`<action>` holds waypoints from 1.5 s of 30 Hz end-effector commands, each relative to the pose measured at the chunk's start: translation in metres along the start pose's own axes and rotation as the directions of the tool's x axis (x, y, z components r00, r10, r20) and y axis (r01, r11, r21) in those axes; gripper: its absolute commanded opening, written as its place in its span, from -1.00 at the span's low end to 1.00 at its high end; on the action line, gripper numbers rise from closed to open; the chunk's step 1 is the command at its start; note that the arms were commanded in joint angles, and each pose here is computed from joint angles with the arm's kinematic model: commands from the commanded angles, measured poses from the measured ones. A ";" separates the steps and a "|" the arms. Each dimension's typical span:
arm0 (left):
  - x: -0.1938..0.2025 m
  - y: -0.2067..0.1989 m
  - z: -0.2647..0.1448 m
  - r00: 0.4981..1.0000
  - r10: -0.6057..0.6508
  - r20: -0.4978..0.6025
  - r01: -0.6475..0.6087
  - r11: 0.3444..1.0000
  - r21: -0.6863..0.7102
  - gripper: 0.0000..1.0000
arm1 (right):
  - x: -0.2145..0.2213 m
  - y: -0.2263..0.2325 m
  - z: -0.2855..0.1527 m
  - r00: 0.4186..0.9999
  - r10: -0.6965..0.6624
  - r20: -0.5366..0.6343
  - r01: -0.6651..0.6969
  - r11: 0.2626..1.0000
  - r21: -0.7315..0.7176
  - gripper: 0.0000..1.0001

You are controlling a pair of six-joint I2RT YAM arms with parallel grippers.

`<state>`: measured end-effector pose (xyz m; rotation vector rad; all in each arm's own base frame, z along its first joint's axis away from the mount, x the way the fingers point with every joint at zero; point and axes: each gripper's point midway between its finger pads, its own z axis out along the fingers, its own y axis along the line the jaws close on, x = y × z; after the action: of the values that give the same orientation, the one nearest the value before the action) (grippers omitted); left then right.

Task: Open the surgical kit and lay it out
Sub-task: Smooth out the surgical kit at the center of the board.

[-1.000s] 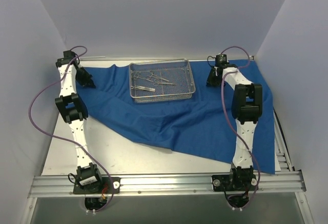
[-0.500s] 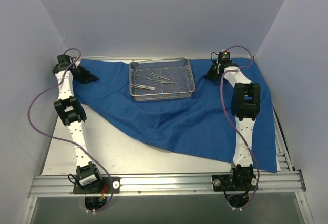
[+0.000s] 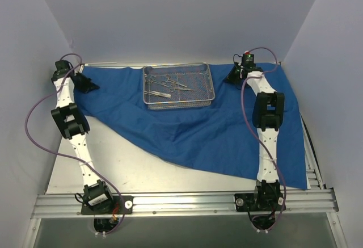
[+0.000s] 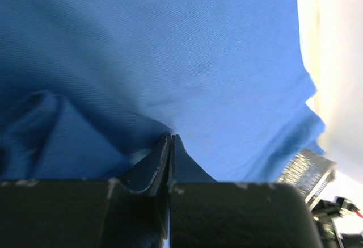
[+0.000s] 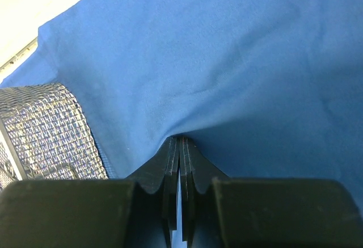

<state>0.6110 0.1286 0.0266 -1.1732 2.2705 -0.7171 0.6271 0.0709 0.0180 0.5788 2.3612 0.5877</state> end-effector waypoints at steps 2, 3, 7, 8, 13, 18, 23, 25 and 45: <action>-0.053 0.010 -0.056 0.983 0.047 0.177 -0.032 0.995 -0.091 -0.95 | 0.024 -0.018 0.011 0.996 -0.013 -0.091 0.017 0.999 0.037 -1.00; -0.050 0.001 -0.059 0.984 0.062 0.169 -0.053 0.997 -0.059 -0.88 | 0.019 -0.019 0.008 0.997 -0.011 -0.083 0.013 1.000 0.027 -1.00; -0.040 -0.046 -0.076 0.972 0.154 0.177 -0.160 0.987 0.024 -0.68 | -0.016 -0.007 -0.012 0.998 -0.056 0.009 0.056 0.998 -0.026 -1.00; -0.036 -0.058 -0.080 0.969 0.171 0.179 -0.181 0.983 0.040 -0.60 | -0.021 -0.008 -0.015 0.998 -0.060 0.019 0.060 0.998 -0.026 -1.00; -0.008 -0.113 -0.098 0.944 0.281 0.171 -0.305 0.943 0.134 -0.33 | -0.058 0.003 -0.033 0.997 -0.046 0.058 0.051 0.995 -0.082 -0.99; 0.032 -0.133 -0.138 0.915 0.365 0.172 -0.373 0.928 0.014 -0.01 | -0.070 0.018 -0.070 0.997 -0.036 0.066 0.041 0.996 -0.077 -0.65; 0.048 -0.087 -0.198 0.920 0.326 0.220 -0.272 0.931 -0.244 0.28 | -0.051 0.024 -0.115 0.999 0.026 0.030 -0.025 0.999 -0.048 -0.13; 0.063 -0.065 -0.193 0.940 0.293 0.173 -0.250 0.939 -0.235 0.31 | -0.050 0.046 -0.139 0.997 0.060 0.037 -0.056 0.992 -0.110 -0.06; 0.044 0.027 -0.143 0.972 0.235 0.024 -0.222 0.941 -0.255 -0.30 | 0.075 0.108 -0.257 0.993 -0.102 -0.051 0.090 0.977 -0.192 0.05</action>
<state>0.4611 0.1312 0.0960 -1.0828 2.5058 -0.2942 0.4443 0.1434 0.2028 0.3712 2.3695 0.8227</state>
